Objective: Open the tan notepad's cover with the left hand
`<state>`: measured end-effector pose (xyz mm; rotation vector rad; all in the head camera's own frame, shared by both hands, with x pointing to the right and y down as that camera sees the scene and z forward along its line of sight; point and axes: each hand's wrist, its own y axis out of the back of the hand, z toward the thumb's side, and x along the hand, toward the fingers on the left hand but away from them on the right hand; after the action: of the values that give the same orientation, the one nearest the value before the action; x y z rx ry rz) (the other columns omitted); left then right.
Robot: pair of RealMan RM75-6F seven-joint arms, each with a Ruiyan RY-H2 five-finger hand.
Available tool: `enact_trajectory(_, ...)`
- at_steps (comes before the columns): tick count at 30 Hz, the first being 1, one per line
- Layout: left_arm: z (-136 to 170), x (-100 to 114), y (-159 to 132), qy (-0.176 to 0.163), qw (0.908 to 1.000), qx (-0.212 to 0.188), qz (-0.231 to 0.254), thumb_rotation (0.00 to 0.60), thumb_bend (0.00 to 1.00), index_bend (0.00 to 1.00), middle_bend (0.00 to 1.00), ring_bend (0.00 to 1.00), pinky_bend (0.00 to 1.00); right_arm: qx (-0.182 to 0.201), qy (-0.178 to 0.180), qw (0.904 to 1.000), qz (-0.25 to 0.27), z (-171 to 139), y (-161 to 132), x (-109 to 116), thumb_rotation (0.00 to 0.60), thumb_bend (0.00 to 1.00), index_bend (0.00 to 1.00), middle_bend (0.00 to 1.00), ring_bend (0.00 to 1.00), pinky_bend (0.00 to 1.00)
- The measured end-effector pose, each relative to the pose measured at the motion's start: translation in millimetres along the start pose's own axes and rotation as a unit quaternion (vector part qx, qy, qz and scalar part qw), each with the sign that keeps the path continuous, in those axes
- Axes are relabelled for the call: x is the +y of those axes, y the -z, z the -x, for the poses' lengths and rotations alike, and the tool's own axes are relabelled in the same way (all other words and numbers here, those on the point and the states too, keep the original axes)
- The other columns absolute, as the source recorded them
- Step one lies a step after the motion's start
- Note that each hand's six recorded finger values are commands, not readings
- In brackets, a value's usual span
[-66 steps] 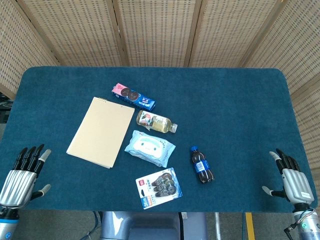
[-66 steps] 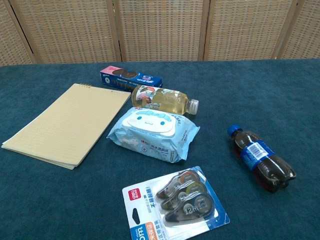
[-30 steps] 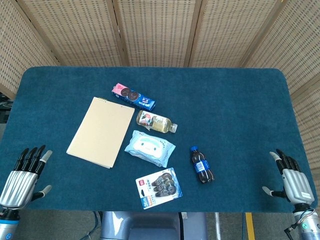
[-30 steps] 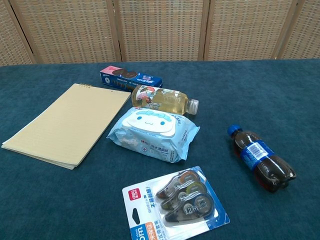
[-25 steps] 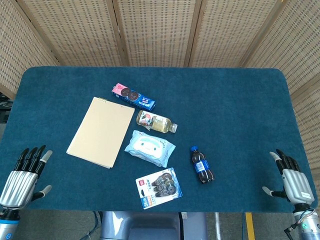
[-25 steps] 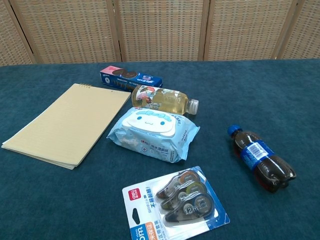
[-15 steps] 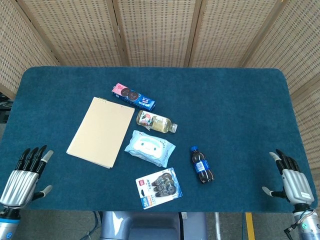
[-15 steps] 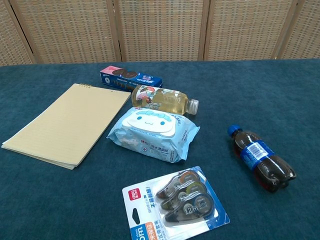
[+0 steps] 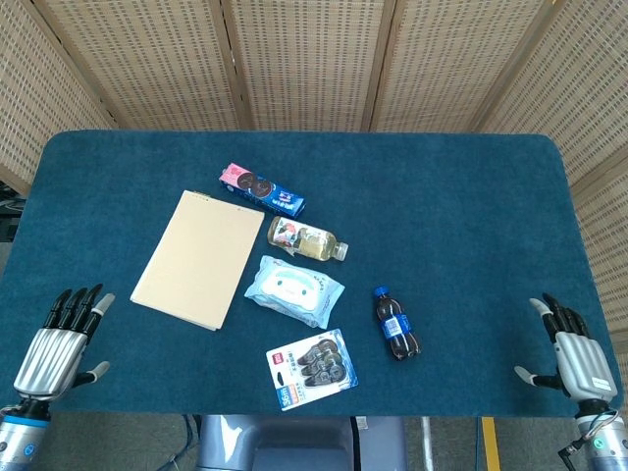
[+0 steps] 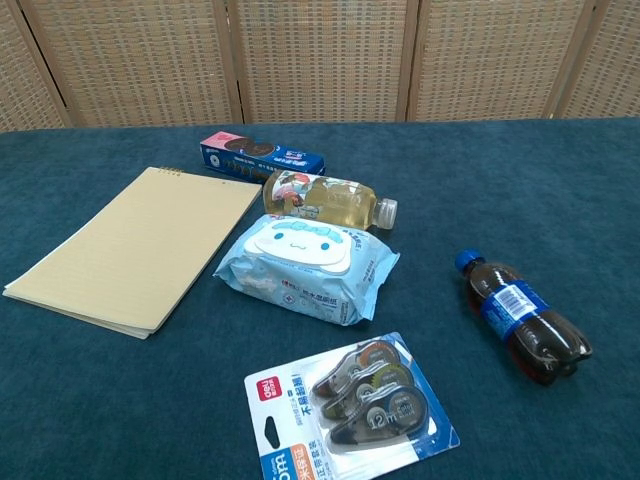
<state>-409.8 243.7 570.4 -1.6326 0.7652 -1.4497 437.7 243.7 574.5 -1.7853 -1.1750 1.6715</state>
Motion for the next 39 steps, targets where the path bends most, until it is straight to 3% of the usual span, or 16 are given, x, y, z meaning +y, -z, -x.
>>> enact_trajectory(10,-22.9,-17.7,-6.4,0.021,0.9997,-0.013,-0.004,0.6,0.22,0.03,0.0,0.0,0.0,-0.001,0.0,1.0,0.001,0.7,-0.2,0.0,0.6,0.16,0.06,0.0,0.0,0.0)
enact_trajectory(21,-45.9,-41.0,-23.5,0.04,0.9978,-0.036,-0.04,0.6,0.33,0.03,0.0,0.0,0.0,0.0,0.001,1.0,0.005,0.7,0.0,0.7,0.6,0.16,0.06,0.0,0.0,0.0)
enact_trajectory(39,-76.7,-66.4,-45.0,0.056,0.9958,-0.048,-0.054,0.6,0.34,0.03,0.0,0.0,0.0,0.0,0.002,1.0,0.009,0.7,0.7,1.3,0.6,0.16,0.06,0.0,0.0,0.0)
